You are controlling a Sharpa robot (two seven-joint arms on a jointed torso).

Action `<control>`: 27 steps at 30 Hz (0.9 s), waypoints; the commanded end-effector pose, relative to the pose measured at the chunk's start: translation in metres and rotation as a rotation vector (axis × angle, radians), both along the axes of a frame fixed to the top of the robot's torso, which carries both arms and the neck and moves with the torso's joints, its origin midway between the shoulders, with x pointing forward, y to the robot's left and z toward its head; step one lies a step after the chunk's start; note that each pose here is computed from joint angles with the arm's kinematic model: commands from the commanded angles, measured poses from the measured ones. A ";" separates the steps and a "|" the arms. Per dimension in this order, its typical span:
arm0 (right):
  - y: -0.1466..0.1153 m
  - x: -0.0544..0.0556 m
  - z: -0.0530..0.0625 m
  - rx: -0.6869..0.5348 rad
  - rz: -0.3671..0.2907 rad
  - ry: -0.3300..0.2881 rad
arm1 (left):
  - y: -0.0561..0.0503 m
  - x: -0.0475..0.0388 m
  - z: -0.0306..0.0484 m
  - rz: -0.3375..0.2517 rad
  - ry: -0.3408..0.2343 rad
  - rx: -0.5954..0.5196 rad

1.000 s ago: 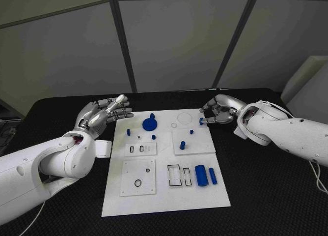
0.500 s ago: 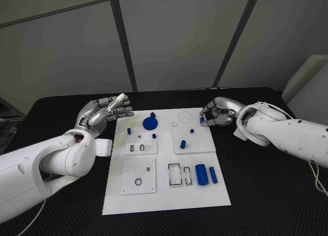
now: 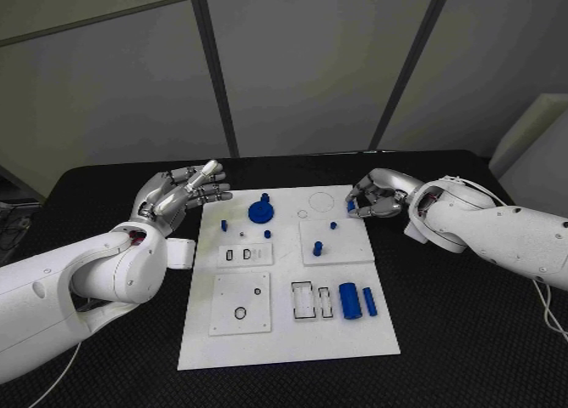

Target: Assemble the parts on the task board

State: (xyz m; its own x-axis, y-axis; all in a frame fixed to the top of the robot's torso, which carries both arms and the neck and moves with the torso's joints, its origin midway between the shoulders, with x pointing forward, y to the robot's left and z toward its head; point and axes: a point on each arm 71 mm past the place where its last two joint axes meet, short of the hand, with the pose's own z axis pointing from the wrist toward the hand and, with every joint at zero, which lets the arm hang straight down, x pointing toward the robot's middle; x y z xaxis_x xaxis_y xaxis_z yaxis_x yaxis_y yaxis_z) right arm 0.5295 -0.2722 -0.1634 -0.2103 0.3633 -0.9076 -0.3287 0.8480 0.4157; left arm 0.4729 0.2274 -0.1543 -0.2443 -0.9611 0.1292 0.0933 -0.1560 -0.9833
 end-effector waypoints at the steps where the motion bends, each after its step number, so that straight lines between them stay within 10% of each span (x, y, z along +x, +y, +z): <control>1: 0.001 0.000 0.000 -0.008 0.003 -0.001 | -0.001 -0.0001 0.0018 -0.012 -0.013 0.000; 27: 0.009 -0.004 0.007 0.010 -0.023 -0.060 | 0.000 0.0000 0.0016 -0.011 -0.012 0.001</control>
State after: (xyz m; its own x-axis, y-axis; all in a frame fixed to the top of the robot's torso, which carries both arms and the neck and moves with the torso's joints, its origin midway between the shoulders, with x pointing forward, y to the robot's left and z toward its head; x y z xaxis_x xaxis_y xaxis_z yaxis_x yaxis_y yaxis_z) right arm 0.5262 -0.2640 -0.1604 -0.1887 0.3663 -0.9112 -0.3394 0.8463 0.4105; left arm 0.4730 0.2282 -0.1544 -0.2427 -0.9616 0.1281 0.0934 -0.1546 -0.9836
